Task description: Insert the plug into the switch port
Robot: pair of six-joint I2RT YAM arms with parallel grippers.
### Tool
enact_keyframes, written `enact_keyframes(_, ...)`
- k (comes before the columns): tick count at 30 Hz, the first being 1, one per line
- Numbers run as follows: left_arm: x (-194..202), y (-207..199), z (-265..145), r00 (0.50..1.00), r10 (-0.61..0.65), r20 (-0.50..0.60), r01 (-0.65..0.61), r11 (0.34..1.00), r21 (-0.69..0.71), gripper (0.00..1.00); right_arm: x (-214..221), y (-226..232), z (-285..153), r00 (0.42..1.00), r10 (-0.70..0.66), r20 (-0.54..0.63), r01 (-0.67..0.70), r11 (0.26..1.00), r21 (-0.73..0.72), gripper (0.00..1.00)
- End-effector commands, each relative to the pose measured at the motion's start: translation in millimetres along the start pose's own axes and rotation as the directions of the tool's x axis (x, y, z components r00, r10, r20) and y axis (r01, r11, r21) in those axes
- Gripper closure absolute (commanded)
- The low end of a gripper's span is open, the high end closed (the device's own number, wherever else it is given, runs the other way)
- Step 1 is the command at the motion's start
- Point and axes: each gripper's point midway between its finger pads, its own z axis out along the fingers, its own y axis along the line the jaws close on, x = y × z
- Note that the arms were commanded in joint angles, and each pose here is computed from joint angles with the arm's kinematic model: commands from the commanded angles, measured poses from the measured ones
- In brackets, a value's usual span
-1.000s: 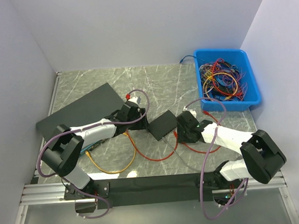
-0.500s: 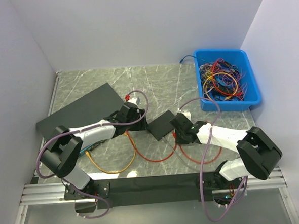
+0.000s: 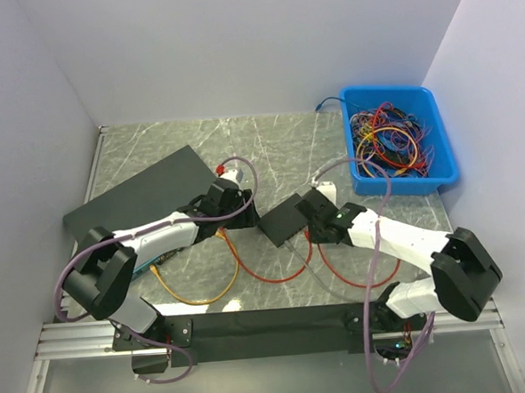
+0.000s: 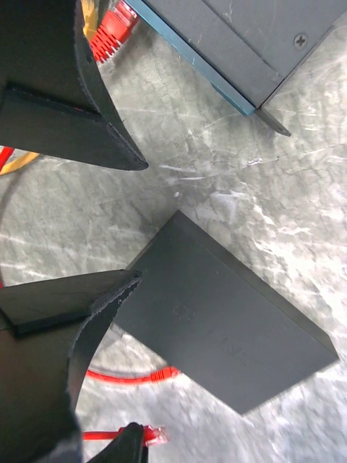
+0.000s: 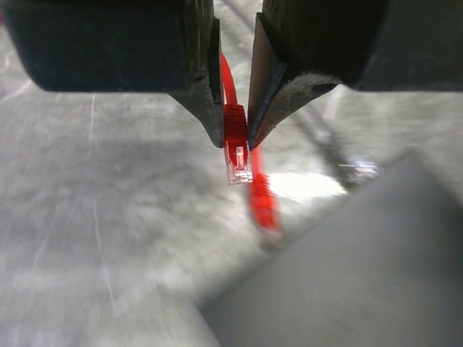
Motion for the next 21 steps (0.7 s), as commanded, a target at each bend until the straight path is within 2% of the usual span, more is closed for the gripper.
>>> enact_keyframes(1, -21.0, -9.9, -14.8, 0.997, -0.035, 0.072, 0.034, 0.999, 0.021, 0.37, -46.1, 21.2, -31.5, 0.989, -0.029, 0.144, 0.039, 0.996, -0.074, 1.00)
enact_keyframes(4, -25.0, -17.3, -24.6, 0.993, -0.064, 0.094, 0.059, 0.997, 0.058, 0.39, -50.0, 58.0, -45.3, 0.982, -0.075, 0.172, 0.116, 0.964, -0.239, 1.00)
enact_keyframes(8, -22.6, -28.9, -38.7, 0.984, -0.129, 0.122, 0.110, 0.983, 0.149, 0.43, -49.1, 97.5, -63.7, 0.977, -0.082, 0.196, 0.164, 0.877, -0.451, 1.00)
enact_keyframes(12, -12.8, -49.9, -50.3, 0.976, -0.189, 0.106, 0.160, 0.959, 0.234, 0.46, -56.1, 120.6, -78.0, 0.967, -0.063, 0.247, 0.195, 0.805, -0.560, 1.00)
enact_keyframes(18, 0.6, -88.6, -61.4, 0.979, -0.189, 0.080, 0.154, 0.934, 0.322, 0.47, -58.4, 137.6, -88.9, 0.960, -0.064, 0.271, 0.226, 0.749, -0.623, 1.00)
enact_keyframes(21, -6.3, -91.1, -64.3, 0.968, -0.225, 0.114, 0.179, 0.931, 0.319, 0.48, -58.1, 142.4, -94.2, 0.959, -0.054, 0.278, 0.229, 0.726, -0.648, 1.00)
